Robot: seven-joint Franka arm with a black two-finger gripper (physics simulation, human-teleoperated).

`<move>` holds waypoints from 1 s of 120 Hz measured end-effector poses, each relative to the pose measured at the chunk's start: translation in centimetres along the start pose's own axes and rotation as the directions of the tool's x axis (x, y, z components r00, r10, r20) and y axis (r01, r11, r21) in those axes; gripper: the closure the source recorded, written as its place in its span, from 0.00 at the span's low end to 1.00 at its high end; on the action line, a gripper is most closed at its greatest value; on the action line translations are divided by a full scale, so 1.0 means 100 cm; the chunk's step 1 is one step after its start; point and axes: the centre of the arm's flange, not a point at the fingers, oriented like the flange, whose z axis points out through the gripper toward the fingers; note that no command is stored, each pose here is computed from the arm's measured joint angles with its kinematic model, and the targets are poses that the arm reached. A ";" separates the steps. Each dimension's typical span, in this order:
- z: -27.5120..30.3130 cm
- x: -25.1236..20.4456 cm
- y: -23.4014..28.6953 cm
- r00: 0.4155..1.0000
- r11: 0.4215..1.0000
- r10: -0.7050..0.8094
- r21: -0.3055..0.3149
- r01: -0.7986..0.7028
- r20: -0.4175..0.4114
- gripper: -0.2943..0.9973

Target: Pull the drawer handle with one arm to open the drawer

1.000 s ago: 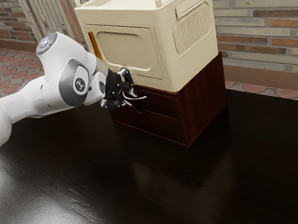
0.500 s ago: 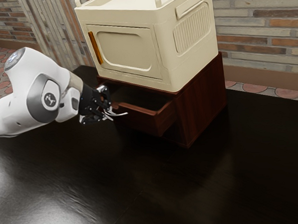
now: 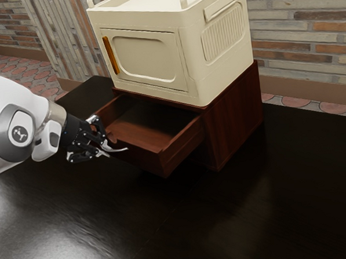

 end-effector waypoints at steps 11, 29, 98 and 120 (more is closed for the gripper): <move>-0.004 0.002 0.010 1.000 1.000 0.012 0.006 -0.011 -0.019 0.79; -0.007 0.004 0.019 0.999 0.999 0.038 0.007 -0.037 -0.032 0.80; -0.043 0.000 0.027 0.997 0.998 0.049 0.037 -0.046 -0.067 0.63; -0.077 -0.010 0.009 0.996 0.997 0.075 0.038 -0.073 -0.048 0.59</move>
